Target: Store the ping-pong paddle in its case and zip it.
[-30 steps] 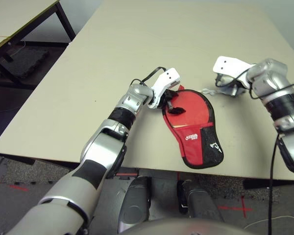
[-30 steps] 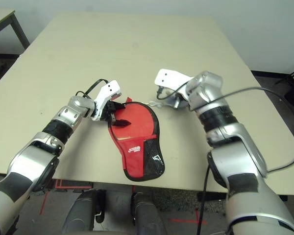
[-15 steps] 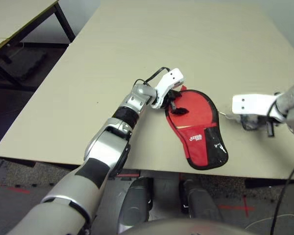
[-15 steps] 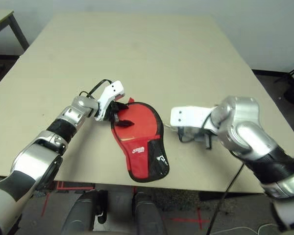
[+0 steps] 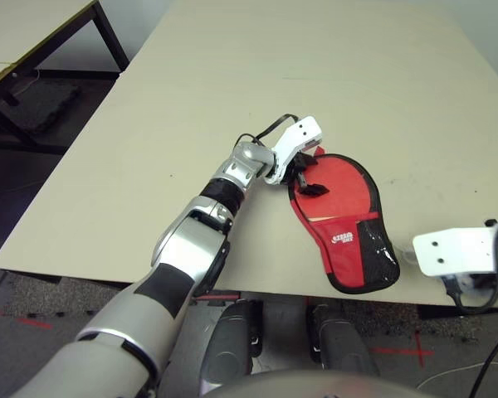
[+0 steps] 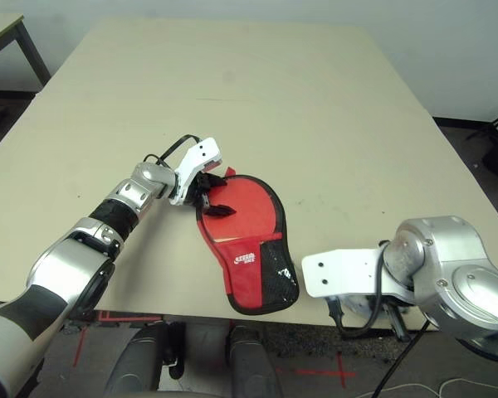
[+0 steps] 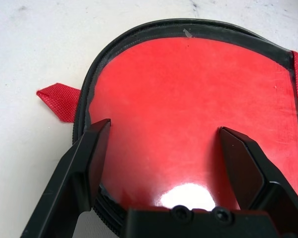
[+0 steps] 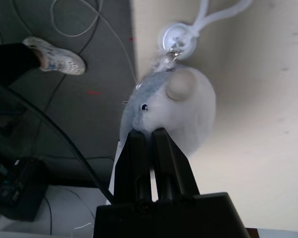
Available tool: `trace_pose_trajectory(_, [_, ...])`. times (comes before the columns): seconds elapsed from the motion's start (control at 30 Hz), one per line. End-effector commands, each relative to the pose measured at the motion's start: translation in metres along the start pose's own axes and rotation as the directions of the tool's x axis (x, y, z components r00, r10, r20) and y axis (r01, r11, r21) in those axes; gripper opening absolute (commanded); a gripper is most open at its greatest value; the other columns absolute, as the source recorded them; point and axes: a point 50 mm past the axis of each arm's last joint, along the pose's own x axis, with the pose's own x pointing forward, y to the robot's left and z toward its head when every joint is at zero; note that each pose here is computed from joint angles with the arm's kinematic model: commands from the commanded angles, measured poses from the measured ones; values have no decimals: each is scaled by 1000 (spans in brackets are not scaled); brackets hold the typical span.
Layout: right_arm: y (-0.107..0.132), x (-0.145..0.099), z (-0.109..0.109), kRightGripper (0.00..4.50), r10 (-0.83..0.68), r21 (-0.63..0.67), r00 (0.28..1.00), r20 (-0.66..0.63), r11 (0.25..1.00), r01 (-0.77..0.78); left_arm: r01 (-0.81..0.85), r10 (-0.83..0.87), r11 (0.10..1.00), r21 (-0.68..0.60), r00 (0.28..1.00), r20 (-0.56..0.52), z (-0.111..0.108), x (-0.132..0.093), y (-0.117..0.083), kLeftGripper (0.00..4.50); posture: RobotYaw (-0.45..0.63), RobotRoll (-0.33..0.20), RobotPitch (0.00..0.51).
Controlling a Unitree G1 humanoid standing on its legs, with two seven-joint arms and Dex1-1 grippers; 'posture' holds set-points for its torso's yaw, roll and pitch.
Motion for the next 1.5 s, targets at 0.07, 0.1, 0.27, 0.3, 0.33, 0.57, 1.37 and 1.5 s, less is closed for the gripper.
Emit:
trace_pose_trajectory(0.07, [6,1,1,20,59,-15,998,8,998,-59,-2,-2,999,-49,995,-95,-24,5,-5,4500,-258,0,159])
trace_pose_trajectory(0.1, [4,1,0,20,44,-8,999,15,999,-44,-3,-2,999,-49,995,-95,-24,5,-5,4500,-258,0,158])
trace_pose_trajectory(0.27, [-9,-11,2,789,-16,51,993,118,999,10,0,-4,999,-50,996,-94,-26,3,-5,4500,-248,0,155])
trace_pose_trajectory(0.3, [-11,-16,3,1122,-25,69,988,149,997,15,-1,-4,999,-49,996,-94,-26,3,-5,4500,-246,0,155])
trace_pose_trajectory(0.33, [-15,-24,3,1429,-39,102,979,199,995,19,-1,-3,999,-50,996,-93,-26,3,-4,4500,-244,0,155])
trace_pose_trajectory(0.57, [-64,-106,-13,3717,-365,489,759,538,869,71,-7,2,998,-59,997,-80,-27,2,-4,4500,-215,0,154])
trace_pose_trajectory(1.37, [-153,-2,-57,4458,-1000,953,-15,24,28,-302,-612,727,683,-398,618,300,-31,-90,48,4500,-95,0,165])
trace_pose_trajectory(1.5, [-157,8,-68,4458,-997,956,-38,-65,-52,-290,-717,834,552,-426,487,260,-52,-117,53,4500,-81,0,168])
